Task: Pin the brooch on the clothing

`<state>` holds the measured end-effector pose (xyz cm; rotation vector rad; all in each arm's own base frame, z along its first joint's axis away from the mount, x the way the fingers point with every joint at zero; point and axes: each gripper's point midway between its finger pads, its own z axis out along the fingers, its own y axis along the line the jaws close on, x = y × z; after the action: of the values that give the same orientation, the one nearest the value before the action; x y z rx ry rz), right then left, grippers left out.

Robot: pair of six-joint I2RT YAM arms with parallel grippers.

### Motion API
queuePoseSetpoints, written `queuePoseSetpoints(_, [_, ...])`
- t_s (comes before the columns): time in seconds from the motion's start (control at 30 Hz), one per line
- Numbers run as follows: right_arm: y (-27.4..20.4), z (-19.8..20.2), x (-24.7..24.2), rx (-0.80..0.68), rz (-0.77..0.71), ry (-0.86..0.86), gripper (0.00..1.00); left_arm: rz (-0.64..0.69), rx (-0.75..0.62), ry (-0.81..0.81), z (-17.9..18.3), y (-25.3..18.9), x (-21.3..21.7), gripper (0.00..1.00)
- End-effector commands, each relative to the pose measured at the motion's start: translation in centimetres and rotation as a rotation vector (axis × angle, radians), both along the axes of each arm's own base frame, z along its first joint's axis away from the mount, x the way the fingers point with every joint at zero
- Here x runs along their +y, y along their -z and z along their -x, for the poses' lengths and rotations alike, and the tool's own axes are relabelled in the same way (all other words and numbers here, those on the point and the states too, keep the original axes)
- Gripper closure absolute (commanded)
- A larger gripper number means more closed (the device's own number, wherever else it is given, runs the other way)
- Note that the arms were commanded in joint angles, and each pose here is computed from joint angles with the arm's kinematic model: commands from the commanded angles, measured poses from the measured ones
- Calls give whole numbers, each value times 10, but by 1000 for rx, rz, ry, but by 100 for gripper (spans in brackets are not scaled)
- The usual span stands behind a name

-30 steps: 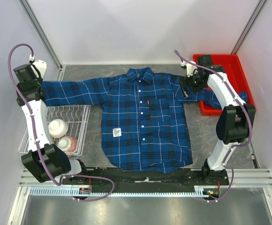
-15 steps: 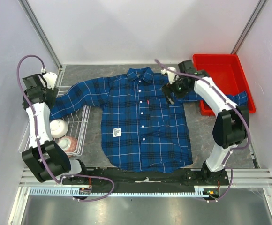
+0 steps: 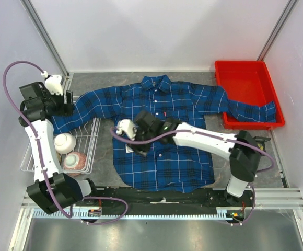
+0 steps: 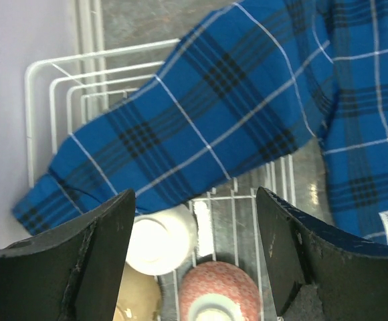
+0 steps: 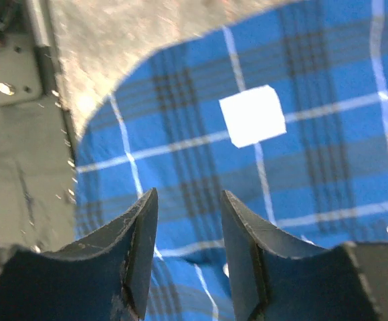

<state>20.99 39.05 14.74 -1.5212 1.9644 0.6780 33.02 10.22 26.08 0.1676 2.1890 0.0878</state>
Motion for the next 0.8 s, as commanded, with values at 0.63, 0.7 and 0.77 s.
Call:
queuePoseSetpoints(0.63, [99, 84, 117, -92, 71, -24, 46, 187, -40, 50, 32, 11, -47, 19])
queuePoseSetpoints(0.7, [106, 82, 115, -104, 88, -16, 46, 185, -46, 52, 33, 11, -48, 19])
queuePoseSetpoints(0.77, [115, 80, 111, -108, 107, -11, 46, 182, -55, 54, 33, 9, -48, 19])
